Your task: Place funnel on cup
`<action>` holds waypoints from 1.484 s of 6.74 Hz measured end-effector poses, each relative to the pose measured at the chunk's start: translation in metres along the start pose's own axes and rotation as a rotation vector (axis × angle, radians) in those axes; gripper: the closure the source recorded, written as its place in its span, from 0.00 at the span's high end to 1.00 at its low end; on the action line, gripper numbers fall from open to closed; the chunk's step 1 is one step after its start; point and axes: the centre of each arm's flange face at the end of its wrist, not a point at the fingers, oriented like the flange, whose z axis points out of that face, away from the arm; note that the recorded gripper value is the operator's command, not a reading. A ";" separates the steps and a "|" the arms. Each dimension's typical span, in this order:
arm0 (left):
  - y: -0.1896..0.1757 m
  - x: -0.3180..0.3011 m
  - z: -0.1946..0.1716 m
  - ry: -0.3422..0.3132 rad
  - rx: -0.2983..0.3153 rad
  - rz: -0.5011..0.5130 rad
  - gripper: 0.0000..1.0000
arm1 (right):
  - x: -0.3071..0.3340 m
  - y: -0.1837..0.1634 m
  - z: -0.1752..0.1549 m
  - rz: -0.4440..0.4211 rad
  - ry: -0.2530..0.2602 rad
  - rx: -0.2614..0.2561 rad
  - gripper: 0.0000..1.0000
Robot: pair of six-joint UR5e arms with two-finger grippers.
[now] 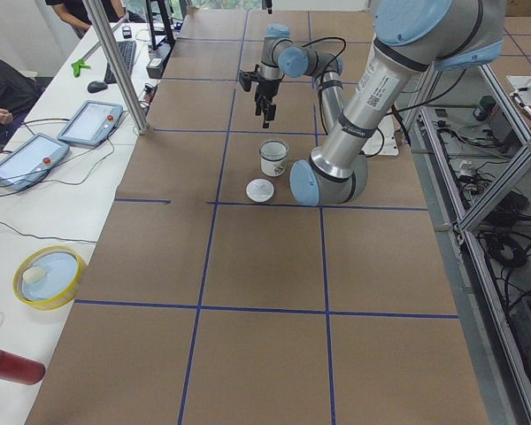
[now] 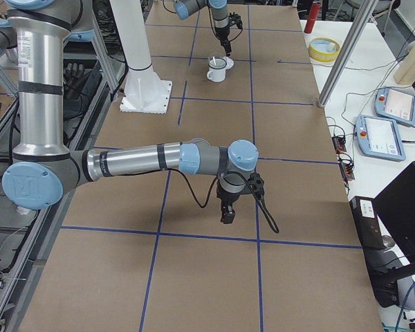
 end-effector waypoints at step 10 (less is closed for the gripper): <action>-0.301 -0.506 0.092 0.131 -0.144 0.537 1.00 | 0.000 0.000 0.000 0.000 0.000 0.000 1.00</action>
